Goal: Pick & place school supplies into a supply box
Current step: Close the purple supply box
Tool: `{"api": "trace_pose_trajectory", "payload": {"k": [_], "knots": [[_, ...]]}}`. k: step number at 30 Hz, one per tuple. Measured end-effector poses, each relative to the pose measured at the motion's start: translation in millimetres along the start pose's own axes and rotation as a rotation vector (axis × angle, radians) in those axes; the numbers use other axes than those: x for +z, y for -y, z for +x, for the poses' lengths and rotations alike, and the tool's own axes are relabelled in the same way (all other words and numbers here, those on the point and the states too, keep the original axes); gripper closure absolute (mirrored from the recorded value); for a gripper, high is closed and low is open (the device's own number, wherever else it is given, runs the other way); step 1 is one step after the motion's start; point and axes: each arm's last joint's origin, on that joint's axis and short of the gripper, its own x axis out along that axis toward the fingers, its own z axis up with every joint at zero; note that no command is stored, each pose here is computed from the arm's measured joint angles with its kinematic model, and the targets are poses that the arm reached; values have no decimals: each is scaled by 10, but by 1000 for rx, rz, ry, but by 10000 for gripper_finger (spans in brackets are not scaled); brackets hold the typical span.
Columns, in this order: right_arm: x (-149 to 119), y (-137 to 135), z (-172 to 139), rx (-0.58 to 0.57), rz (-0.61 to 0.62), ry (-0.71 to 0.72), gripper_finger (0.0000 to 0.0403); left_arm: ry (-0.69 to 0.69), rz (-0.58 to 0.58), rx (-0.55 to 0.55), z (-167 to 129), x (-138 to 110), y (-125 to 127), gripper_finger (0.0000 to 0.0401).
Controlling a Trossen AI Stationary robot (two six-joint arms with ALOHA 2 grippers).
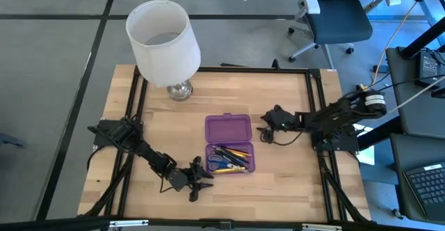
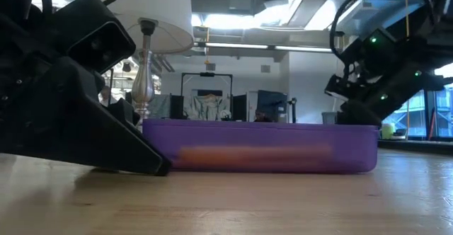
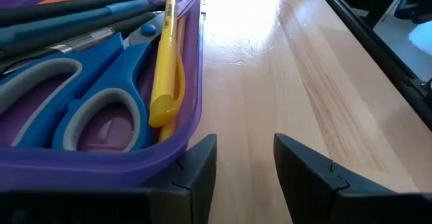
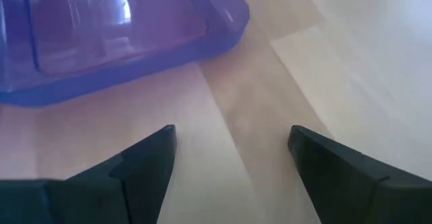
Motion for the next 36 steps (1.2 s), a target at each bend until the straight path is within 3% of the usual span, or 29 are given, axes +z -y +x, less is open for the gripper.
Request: {"api": "trace_pose_trajectory", "payload": {"k": [6, 17, 36], "knots": [[41, -13, 115, 72, -120, 92, 106, -5, 0, 4, 0, -6, -4, 260], [-20, -18, 237, 164, -129, 108, 106, -9, 16, 4, -1, -12, -7, 260], [160, -124, 394, 293, -249, 178, 106, -12, 31, 1, -1, -18, -9, 260]]}}
